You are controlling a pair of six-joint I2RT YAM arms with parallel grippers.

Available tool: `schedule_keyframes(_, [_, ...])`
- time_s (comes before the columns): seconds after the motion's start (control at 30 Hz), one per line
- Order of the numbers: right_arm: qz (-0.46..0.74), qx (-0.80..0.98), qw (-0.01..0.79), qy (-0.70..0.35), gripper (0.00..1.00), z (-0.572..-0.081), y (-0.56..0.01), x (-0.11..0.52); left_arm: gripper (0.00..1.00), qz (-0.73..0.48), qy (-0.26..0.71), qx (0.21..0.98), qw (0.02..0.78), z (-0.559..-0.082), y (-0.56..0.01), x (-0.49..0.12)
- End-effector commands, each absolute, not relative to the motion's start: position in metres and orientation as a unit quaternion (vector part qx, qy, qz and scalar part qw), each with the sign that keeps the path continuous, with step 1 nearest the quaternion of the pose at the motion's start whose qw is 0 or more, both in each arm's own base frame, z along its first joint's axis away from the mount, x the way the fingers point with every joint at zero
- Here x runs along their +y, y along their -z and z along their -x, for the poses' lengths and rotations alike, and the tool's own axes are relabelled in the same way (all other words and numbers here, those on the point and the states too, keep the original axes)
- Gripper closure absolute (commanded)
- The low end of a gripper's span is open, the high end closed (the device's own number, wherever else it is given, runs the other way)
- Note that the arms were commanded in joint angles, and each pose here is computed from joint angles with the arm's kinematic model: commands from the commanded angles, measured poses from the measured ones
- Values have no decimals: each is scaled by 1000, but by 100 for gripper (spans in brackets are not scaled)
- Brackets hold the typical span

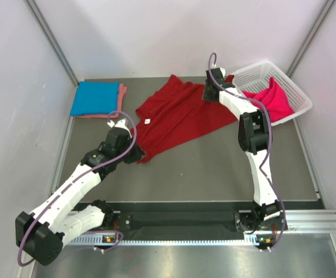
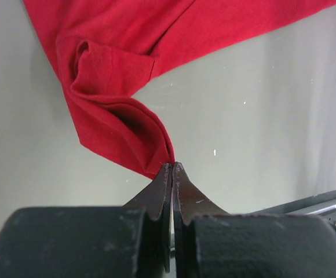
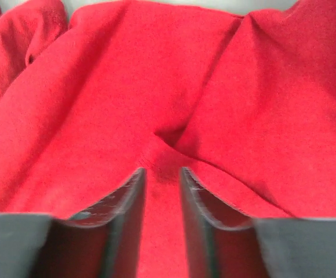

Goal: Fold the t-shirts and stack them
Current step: Flatten the tshirt out

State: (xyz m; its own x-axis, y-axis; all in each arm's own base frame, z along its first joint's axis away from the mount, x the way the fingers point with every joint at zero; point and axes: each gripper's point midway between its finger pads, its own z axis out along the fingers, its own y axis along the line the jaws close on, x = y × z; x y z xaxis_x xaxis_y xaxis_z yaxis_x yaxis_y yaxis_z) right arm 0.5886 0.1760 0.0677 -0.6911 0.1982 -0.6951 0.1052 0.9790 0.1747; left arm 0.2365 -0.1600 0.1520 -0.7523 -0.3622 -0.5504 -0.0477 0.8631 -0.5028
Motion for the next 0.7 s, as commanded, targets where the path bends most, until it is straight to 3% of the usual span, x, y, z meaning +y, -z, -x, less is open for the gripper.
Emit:
schedule_keyframes(0.0, [-87,910,401,-63,74,-600,-74,183,100,103,243,891,370,-254,-177,-164])
schedule_keyframes(0.13, [-87,908,403,-67,76,-603,-74,182,100,104,240,892,369,-254,-177,-163])
schedule_keyframes(0.23, [-85,911,397,-76,65,-602,-71,184,100,106,246,891,368,-253,-179,-164])
schedule_keyframes(0.33, [-81,917,383,-80,63,-599,-59,186,100,112,247,889,368,-251,-179,-162])
schedule_keyframes(0.43, [-81,919,377,-80,71,-598,-53,187,100,118,248,887,372,-249,-180,-160])
schedule_keyframes(0.57, [-76,910,400,-77,100,-604,-76,184,100,125,247,886,372,-247,-180,-158])
schedule_keyframes(0.67, [-70,905,413,-74,100,-601,-112,179,100,130,250,884,373,-247,-181,-158])
